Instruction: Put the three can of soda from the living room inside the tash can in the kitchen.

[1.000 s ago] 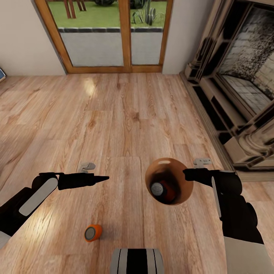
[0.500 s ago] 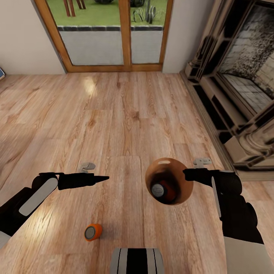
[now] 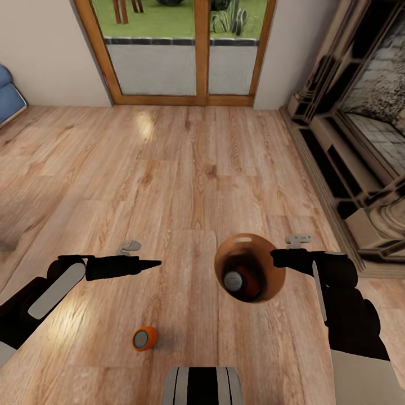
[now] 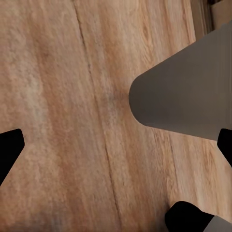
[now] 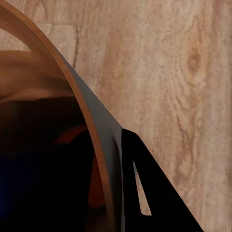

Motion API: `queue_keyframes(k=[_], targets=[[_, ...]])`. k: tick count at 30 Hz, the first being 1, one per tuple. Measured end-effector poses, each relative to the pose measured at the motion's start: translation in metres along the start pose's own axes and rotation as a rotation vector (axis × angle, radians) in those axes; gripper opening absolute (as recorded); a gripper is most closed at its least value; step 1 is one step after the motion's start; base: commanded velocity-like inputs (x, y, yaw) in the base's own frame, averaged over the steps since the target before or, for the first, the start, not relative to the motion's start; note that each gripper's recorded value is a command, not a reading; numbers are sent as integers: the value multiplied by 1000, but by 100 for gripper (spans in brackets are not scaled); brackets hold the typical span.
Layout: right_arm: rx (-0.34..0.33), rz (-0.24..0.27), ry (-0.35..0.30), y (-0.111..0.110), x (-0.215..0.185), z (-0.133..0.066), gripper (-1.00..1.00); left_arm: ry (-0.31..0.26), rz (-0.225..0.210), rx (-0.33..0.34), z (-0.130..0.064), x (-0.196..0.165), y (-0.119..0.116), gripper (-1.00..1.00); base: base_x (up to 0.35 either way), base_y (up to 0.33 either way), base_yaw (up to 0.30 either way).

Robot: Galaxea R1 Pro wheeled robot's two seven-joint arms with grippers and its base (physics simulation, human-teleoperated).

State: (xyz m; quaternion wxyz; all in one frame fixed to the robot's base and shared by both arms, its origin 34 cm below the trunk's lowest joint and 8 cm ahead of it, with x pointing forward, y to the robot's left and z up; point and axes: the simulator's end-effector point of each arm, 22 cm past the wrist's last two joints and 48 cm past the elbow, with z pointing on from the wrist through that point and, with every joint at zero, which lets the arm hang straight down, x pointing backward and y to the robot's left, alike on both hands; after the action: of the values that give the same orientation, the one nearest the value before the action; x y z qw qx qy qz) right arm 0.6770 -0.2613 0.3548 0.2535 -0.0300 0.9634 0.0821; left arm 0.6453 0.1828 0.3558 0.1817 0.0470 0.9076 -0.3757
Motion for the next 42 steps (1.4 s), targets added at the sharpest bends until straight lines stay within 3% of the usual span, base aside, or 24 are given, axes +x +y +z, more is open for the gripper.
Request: queue_keyframes(k=[9,12,17,25,29,36,42], targets=[[0,0,0,0,0,0,-100,13,-9,-28,4,6,7,100,0,0,1],[-4,2,0,1,0,0,-100,73,0,-112,15,30,26,100,0,0,0],[-3,1,0,1,0,0,-100,139,25,-154,25,57,32,100,0,0,0],[4,7,4,-4,1,-1,-100,150,24,-135,25,61,25,100,0,0,0],[62,-22,16,-17,4,-1,-100,165,24,-123,25,62,20,100,0,0,0],[143,-63,42,-35,8,-3,-100,198,-16,-125,29,85,25,100,0,0,0],[168,-83,55,-37,11,-3,-100,222,-47,-79,27,95,13,100,0,0,0]])
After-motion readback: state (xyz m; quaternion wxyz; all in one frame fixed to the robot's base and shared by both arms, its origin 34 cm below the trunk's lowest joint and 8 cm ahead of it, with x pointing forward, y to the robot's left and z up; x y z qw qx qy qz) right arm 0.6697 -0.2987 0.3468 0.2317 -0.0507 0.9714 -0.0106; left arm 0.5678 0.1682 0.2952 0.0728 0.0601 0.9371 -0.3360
